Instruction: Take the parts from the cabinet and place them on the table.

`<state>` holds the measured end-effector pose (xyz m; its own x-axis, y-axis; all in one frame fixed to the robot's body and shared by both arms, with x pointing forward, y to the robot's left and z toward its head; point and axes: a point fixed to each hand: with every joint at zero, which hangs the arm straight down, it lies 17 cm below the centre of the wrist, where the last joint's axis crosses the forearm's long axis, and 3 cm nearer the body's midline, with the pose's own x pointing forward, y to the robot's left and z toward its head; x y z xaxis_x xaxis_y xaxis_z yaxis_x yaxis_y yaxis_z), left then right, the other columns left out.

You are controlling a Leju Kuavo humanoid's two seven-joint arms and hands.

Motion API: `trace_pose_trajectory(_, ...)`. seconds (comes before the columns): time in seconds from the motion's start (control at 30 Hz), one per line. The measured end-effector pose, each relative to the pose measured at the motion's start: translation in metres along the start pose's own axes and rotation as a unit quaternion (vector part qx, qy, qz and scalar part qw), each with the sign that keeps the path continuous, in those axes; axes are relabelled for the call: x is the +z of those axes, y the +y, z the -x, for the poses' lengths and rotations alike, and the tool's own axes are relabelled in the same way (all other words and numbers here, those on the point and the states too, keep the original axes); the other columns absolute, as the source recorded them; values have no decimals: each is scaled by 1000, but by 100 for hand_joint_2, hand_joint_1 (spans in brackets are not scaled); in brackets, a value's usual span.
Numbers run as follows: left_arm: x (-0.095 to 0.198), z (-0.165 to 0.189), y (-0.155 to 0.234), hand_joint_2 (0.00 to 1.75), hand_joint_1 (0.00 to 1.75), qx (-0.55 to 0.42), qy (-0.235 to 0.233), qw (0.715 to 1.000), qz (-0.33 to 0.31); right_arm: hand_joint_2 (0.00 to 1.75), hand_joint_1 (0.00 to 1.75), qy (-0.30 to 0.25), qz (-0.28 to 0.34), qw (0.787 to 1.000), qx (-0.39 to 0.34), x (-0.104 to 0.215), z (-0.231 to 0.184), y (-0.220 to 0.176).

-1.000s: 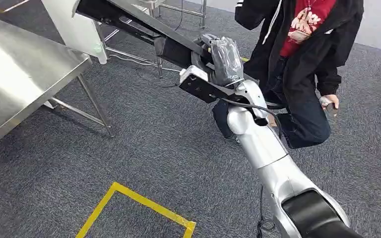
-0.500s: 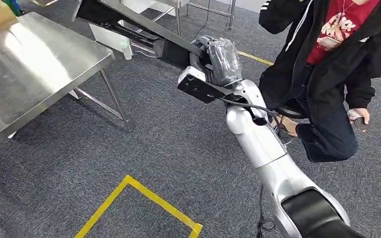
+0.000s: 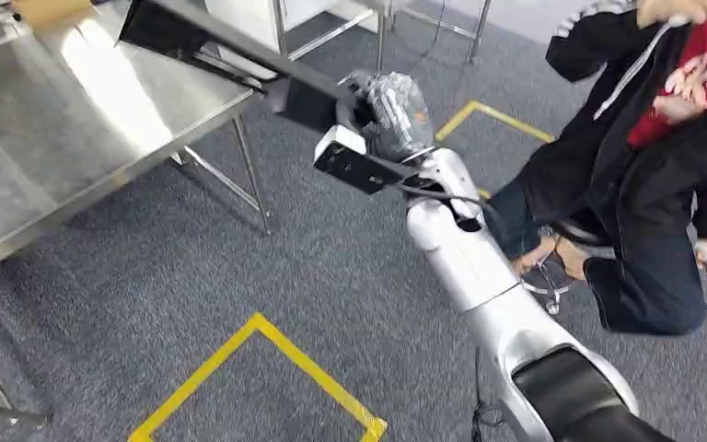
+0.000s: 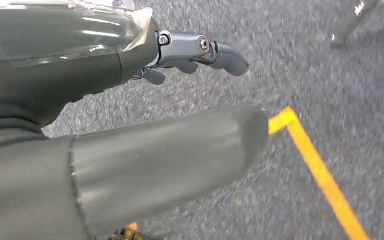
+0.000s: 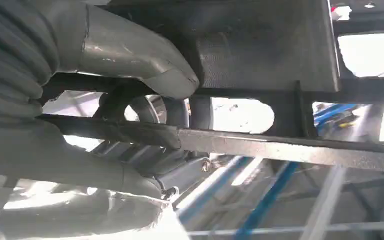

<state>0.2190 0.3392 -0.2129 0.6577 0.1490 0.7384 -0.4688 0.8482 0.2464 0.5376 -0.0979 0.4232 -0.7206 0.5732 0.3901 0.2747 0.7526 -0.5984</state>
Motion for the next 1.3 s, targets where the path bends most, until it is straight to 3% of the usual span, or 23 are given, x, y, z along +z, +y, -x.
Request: trace_pose_trajectory(1.3, 1, 6, 6, 0, 0, 5, 4, 1000, -5, 175, 175, 13, -26, 1000, 8, 8, 16, 12)
